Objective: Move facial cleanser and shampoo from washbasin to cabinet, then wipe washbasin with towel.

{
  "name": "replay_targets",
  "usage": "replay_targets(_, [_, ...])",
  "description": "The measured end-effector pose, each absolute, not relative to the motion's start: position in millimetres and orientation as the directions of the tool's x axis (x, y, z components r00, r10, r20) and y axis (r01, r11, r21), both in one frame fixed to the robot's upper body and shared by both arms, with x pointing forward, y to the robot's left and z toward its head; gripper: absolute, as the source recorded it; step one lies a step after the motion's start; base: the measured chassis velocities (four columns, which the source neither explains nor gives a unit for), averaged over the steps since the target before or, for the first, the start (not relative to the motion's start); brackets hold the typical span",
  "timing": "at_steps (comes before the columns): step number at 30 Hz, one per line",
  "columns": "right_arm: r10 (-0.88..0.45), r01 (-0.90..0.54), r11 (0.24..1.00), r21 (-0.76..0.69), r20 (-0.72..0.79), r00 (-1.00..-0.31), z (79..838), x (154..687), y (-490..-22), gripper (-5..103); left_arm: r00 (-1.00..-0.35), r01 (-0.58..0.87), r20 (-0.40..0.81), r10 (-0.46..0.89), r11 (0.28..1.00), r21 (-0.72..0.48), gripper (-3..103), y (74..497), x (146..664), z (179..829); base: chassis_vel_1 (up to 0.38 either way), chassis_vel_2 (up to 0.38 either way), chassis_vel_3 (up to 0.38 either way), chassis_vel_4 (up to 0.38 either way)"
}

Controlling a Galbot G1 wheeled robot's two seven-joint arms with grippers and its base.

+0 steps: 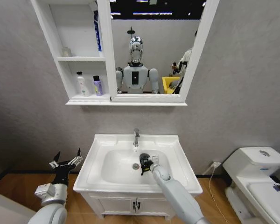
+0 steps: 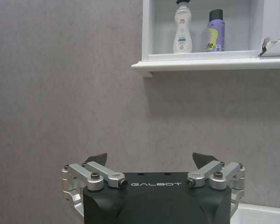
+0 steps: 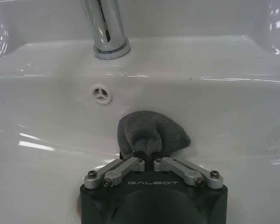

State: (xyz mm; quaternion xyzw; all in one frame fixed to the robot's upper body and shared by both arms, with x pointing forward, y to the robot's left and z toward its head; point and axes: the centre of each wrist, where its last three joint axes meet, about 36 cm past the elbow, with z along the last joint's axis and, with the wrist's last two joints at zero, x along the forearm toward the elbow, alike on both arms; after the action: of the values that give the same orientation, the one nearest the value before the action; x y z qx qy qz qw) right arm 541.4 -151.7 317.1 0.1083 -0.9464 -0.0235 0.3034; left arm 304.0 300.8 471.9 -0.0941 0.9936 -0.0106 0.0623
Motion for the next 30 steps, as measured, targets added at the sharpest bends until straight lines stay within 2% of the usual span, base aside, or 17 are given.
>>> replay_targets(9, [-0.293, -0.225, 0.956, 0.188, 0.583, -0.758, 305, 547, -103, 4, -0.972, -0.191, -0.134, -0.192, 0.981, -0.021, 100, 303, 306, 480, 0.0, 0.0, 0.0, 0.0])
replay_targets(15, [-0.282, -0.192, 0.958, 0.212, 0.593, -0.754, 298, 553, -92, 4, -0.971, -0.192, -0.141, -0.192, 0.981, -0.018, 100, 303, 306, 484, 0.0, 0.0, 0.0, 0.0])
replay_targets(30, [-0.157, -0.06, 0.982, 0.176, 0.605, -0.781, 313, 536, -165, 4, -0.975, -0.172, -0.14, -0.175, 0.985, -0.029, 100, 294, 307, 484, 0.0, 0.0, 0.0, 0.0])
